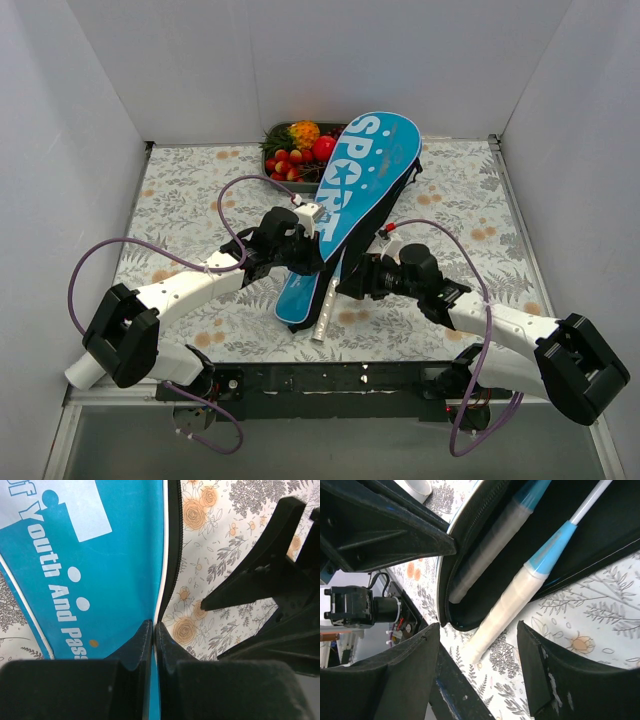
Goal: Pack up the badminton gear
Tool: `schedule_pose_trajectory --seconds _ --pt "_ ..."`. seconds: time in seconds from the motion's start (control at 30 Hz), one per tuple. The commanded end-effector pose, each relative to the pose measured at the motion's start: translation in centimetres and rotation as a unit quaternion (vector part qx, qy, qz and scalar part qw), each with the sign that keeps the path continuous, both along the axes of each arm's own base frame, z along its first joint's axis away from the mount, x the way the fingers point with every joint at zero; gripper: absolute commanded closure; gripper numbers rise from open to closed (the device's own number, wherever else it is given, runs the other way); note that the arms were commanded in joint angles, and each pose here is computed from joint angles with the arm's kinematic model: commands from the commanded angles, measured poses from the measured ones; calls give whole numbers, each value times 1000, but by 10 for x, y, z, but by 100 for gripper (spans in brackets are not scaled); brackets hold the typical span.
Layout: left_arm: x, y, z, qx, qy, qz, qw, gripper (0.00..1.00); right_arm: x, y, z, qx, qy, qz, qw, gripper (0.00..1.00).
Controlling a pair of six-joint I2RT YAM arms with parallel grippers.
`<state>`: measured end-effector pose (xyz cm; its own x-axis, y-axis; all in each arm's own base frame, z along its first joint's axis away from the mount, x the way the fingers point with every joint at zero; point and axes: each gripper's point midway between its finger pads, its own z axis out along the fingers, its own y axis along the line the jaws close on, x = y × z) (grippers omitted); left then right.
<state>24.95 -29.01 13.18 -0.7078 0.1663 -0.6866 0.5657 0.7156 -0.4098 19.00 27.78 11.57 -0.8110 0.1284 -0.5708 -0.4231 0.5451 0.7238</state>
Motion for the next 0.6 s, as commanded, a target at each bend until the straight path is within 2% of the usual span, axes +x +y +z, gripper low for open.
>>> schedule_pose_trajectory --seconds 0.0,0.3,0.57 --pt "4 -9 18 -33 -15 -7 999 100 4 10 2 21 7 -39 999 30" --pt "0 -9 19 -39 -12 -13 999 100 -14 11 -42 -12 58 -84 995 30" --pt "-5 -10 17 -45 -10 -24 999 100 -18 24 -54 37 78 -81 993 35"
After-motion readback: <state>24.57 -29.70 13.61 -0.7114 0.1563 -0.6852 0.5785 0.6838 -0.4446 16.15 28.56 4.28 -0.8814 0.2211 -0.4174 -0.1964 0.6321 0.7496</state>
